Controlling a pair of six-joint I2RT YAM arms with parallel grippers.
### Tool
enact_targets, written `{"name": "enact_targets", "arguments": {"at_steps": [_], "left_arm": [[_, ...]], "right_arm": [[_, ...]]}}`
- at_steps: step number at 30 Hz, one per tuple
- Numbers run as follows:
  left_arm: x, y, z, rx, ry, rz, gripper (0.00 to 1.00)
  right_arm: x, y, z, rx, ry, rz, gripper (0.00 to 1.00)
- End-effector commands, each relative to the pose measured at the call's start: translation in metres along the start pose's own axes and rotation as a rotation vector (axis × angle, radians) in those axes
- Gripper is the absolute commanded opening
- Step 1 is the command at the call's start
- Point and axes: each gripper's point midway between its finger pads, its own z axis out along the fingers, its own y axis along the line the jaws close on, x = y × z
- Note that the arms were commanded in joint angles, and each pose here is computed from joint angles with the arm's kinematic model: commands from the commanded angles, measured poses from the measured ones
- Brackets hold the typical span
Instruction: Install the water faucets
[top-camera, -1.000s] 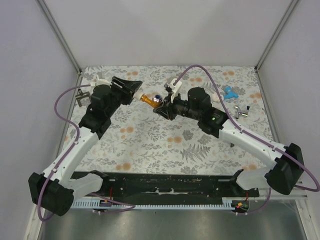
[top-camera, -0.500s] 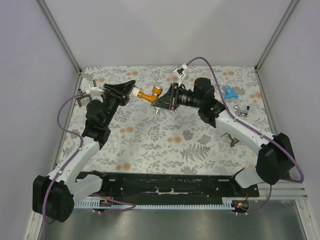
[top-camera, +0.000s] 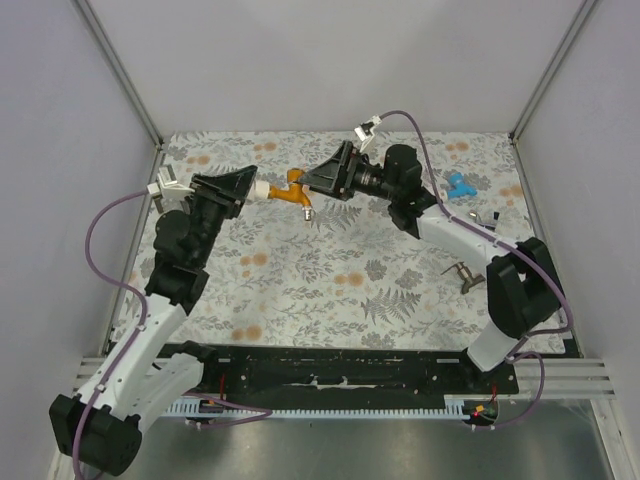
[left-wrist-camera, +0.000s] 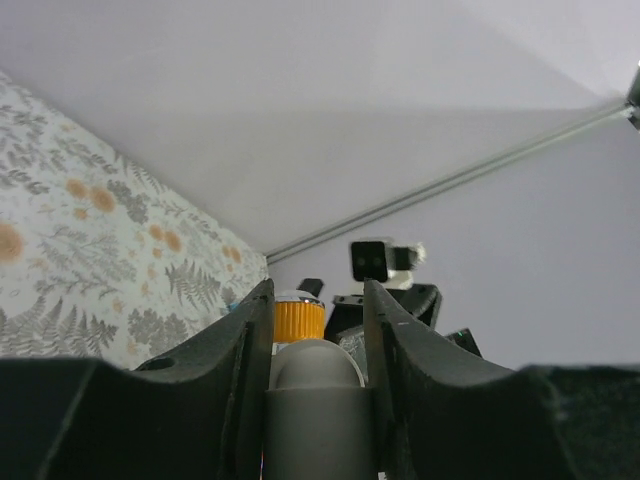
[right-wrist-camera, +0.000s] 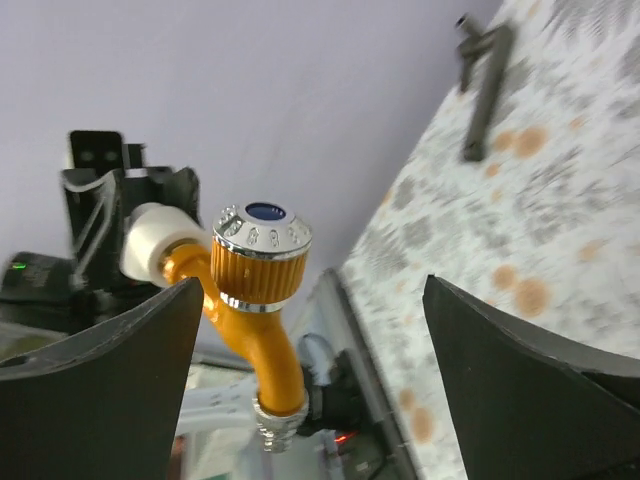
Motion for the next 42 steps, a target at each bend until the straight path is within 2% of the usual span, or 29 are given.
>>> {"name": "enact_targets", "arguments": {"at_steps": [1,5,12,14,18,23,28,33,37,40,42], "left_arm": [[-0.016,0.015,-0.010,-0.208,-0.053,-0.068,0.02],[-0.016,0.027,-0.015,-0.323,-0.041,-0.095,0.02],[-0.004,0.021,-0.014,-0.349,0.029,-0.183,0.02],[0.001,0.019,-0.012,-0.347,0.053,-0.211,0.02],[0.008,0.012,-0.008,-0.346,0.096,-0.251,0.02],[0.016,0.003,-0.005,-0.326,0.150,-0.302,0.02],[0.028,-0.010,-0.002,-0.290,0.235,-0.322,0.02],[0.032,-0.021,-0.001,-0.235,0.273,-0.327,0.02],[0.026,-0.031,-0.002,-0.175,0.254,-0.296,0.02],[0.024,-0.039,0.001,-0.111,0.245,-0.277,0.02],[0.020,-0.052,0.004,-0.024,0.228,-0.260,0.02]], "right_arm": [[-0.034,0.005,-0.022,0.085,-0.171,-0.439,0.98],[-0.032,0.010,-0.041,0.066,-0.206,-0.802,0.98],[0.013,0.025,-0.052,-0.042,-0.163,-1.471,0.98],[0.029,0.032,-0.051,-0.099,-0.166,-1.621,0.98],[0.050,0.039,-0.048,-0.169,-0.180,-1.771,0.98],[0.066,0.040,-0.036,-0.193,-0.160,-1.856,0.98],[0.048,0.043,-0.029,-0.115,-0.310,-1.906,0.98],[0.047,0.041,-0.019,-0.119,-0.260,-1.787,0.91],[0.060,0.038,-0.016,-0.151,-0.153,-1.641,0.75],[0.065,0.043,-0.019,-0.174,-0.093,-1.477,0.50],[0.067,0.053,-0.021,-0.205,-0.071,-1.372,0.38]]}}
